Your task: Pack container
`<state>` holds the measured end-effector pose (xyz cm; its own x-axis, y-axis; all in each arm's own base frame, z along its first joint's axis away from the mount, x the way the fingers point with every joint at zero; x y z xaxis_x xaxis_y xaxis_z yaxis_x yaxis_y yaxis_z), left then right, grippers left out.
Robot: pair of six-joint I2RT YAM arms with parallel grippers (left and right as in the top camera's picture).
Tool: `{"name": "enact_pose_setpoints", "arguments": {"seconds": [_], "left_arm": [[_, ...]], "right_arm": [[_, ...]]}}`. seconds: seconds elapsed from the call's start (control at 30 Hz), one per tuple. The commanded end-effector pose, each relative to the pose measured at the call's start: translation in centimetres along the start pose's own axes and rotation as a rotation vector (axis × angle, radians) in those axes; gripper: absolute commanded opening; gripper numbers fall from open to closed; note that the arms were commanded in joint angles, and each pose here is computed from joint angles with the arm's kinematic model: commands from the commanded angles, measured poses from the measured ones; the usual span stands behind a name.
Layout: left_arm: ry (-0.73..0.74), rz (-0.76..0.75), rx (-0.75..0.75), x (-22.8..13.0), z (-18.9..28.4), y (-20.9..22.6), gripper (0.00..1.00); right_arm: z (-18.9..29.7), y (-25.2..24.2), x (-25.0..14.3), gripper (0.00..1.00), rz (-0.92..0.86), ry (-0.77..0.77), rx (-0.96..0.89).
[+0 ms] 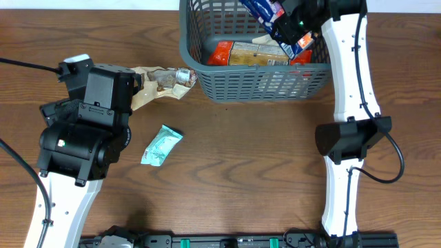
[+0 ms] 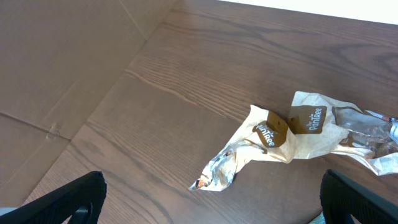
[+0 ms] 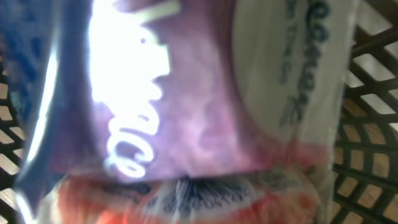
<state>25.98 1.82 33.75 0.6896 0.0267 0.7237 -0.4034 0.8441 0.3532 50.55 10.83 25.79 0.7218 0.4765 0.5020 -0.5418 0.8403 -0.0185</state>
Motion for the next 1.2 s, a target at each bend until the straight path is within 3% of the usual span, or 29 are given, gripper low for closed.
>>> {"name": "enact_pose_setpoints", "arguments": {"seconds": [0.0, 0.17, 0.43, 0.6, 0.67, 0.8, 0.93, 1.17], "left_arm": [[-0.013, 0.002, 0.019, 0.4, 0.3, 0.6, 0.99], [-0.013, 0.002, 0.020, 0.4, 0.3, 0.6, 0.99], [-0.013, 0.002, 0.019, 0.4, 0.3, 0.6, 0.98], [-0.013, 0.002, 0.020, 0.4, 0.3, 0.6, 0.98], [-0.013, 0.002, 0.020, 0.4, 0.3, 0.6, 0.99], [-0.013, 0.002, 0.020, 0.4, 0.3, 0.6, 0.99], [-0.013, 0.002, 0.019, 0.4, 0.3, 0.6, 0.99], [-0.013, 0.002, 0.020, 0.4, 0.3, 0.6, 0.99]], "right_arm": [[-0.4, 0.2, 0.0, 0.49, -0.017, 0.000, 0.011], [-0.3, 0.1, 0.1, 0.63, -0.016, -0.002, 0.009], [-0.3, -0.1, 0.6, 0.67, -0.016, -0.026, 0.000], [0.5, -0.7, 2.2, 0.88, -0.059, -0.106, -0.039], [1.8, -0.9, 3.1, 0.90, -0.056, -0.156, -0.056], [6.5, -1.9, 5.0, 0.95, -0.097, -0.296, -0.125], [14.9, -3.7, 6.1, 0.99, -0.214, -0.496, -0.250], [26.8, -8.8, 1.0, 0.99, -0.564, -0.640, -0.591]]}}
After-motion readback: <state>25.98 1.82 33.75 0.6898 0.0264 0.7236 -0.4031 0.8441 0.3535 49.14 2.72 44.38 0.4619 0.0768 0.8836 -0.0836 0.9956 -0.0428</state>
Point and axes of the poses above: each gripper's point midway between its finger pads, its own z axis back along the fingers, its own y axis along the line the jaws close on, x = y × z, the point moved 4 cm from there along z, back along the fingers, and after that the axes turned 7 degrees about -z, right-handed, at the moved point
